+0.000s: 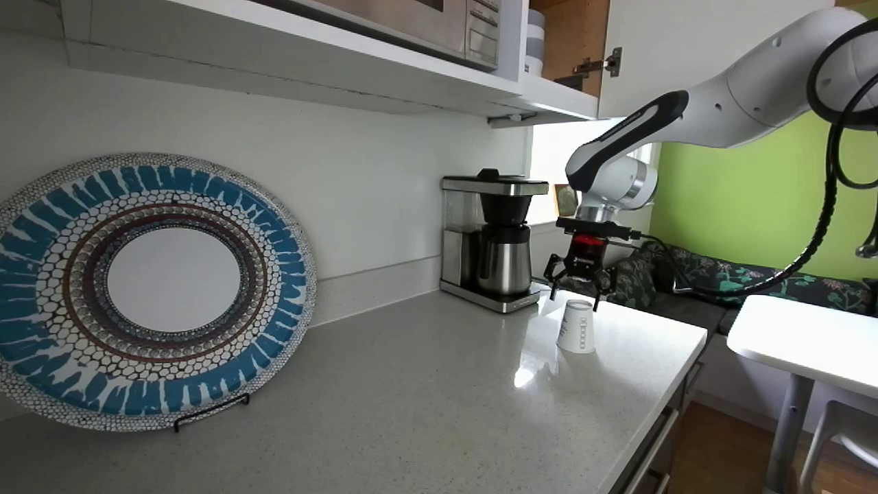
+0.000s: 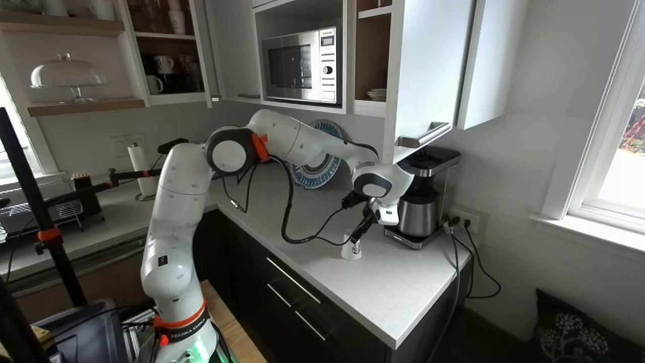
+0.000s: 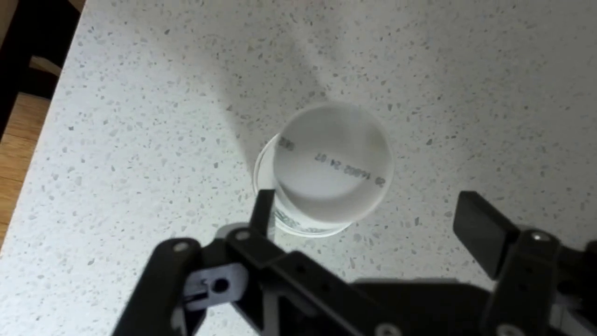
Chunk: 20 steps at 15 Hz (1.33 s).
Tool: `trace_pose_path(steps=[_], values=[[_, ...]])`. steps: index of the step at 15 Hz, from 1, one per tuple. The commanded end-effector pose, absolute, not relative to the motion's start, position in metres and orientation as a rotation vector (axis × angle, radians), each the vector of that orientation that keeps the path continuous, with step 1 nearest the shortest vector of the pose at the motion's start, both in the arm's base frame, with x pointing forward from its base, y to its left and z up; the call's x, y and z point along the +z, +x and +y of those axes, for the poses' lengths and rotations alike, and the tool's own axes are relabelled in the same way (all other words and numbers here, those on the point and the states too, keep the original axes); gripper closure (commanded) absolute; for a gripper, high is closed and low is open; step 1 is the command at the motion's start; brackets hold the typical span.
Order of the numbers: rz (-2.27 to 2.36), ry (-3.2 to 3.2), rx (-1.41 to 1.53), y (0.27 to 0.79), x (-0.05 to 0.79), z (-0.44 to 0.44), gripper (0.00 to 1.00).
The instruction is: Place the coffee cup upright
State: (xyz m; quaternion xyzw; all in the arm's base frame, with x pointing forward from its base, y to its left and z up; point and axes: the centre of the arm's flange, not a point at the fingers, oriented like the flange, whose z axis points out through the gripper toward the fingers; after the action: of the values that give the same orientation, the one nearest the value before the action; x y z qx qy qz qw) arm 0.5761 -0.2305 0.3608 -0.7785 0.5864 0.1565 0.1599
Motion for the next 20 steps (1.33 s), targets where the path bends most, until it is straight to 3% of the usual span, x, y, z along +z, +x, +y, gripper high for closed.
trace_pose_path(steps=[1, 2, 4, 5, 6, 8, 10, 15, 17, 20], values=[[1.679, -2.188, 0.520, 0.5857, 0.3568, -0.2340, 0.25], [1.677, -2.188, 0.529, 0.5855, 0.3569, -0.2337, 0.36], [1.671, -2.188, 0.547, 0.5860, 0.3573, -0.2339, 0.46], [1.668, -2.187, 0.556, 0.5859, 0.3570, -0.2339, 0.45], [1.668, -2.186, 0.565, 0.5858, 0.3573, -0.2341, 0.25], [1.656, -2.186, 0.578, 0.5852, 0.3589, -0.2341, 0.17], [1.644, -2.187, 0.594, 0.5843, 0.3610, -0.2337, 0.03], [1.620, -2.170, 0.639, 0.5844, 0.3631, -0.2309, 0.00], [1.615, -2.159, 0.646, 0.5854, 0.3627, -0.2298, 0.13], [1.612, -2.152, 0.656, 0.5861, 0.3596, -0.2284, 0.40]])
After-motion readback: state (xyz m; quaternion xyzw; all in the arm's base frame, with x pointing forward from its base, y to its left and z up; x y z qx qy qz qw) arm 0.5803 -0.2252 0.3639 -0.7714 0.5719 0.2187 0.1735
